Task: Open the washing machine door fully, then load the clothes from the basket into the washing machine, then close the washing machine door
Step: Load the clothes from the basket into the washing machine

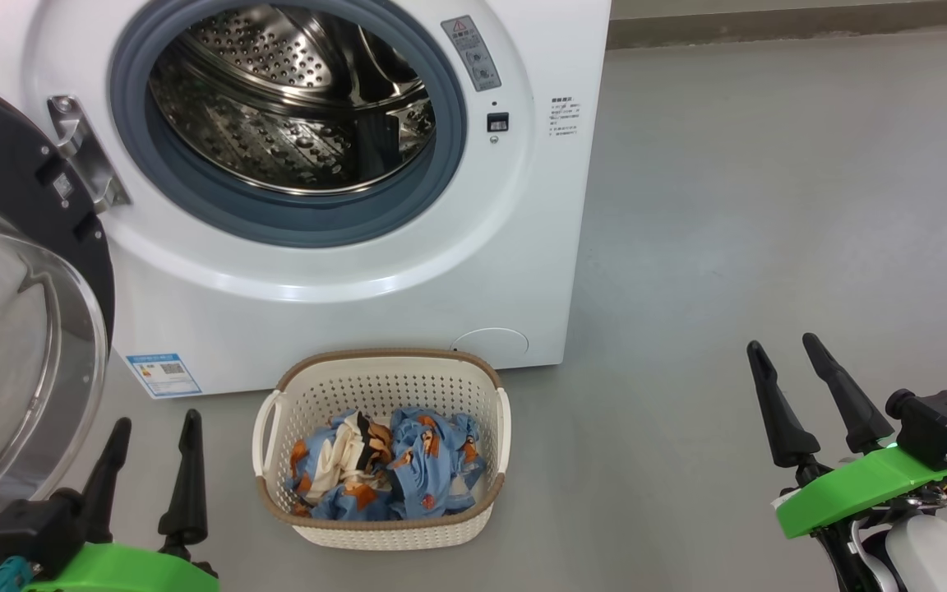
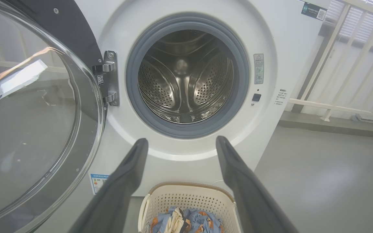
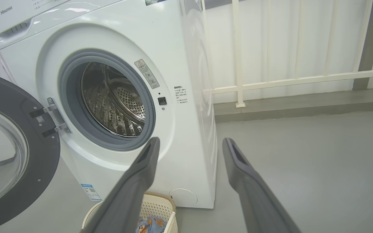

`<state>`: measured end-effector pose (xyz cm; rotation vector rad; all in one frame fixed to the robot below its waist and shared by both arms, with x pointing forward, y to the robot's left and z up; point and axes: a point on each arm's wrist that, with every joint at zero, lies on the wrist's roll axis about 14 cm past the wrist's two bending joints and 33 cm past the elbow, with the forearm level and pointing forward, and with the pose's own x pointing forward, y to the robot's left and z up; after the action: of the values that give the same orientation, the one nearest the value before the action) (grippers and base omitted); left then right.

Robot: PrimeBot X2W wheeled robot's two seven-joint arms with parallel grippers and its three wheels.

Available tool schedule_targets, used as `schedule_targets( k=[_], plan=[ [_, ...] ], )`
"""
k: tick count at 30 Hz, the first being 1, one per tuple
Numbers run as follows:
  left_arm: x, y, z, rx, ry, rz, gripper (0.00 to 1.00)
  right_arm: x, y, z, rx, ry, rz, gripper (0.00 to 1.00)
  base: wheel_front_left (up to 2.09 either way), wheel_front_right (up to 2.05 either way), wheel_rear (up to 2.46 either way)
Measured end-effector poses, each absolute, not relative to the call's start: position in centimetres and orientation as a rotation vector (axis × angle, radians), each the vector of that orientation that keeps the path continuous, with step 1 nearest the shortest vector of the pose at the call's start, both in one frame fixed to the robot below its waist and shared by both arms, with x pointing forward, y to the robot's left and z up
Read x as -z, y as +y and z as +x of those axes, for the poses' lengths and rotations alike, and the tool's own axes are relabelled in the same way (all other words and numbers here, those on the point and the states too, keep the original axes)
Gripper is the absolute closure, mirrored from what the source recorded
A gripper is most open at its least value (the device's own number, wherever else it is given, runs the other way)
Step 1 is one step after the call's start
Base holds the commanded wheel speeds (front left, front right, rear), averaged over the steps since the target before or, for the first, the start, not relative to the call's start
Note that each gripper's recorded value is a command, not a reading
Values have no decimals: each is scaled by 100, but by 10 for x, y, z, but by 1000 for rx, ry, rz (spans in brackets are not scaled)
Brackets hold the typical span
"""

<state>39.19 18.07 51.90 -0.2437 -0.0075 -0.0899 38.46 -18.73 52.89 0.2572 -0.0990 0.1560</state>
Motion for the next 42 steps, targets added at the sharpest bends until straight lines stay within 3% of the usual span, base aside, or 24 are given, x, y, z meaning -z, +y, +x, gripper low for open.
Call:
schedule_targets(
  k=[25, 42],
  plan=[
    [-514, 177, 389, 108, 13, -248, 0, -525, -183, 387, -169, -86, 255, 0, 6, -6, 0],
    [-513, 176, 388, 110, 15, -250, 0, -522, -183, 387, -174, -75, 243, 0, 154, -154, 0]
  ],
)
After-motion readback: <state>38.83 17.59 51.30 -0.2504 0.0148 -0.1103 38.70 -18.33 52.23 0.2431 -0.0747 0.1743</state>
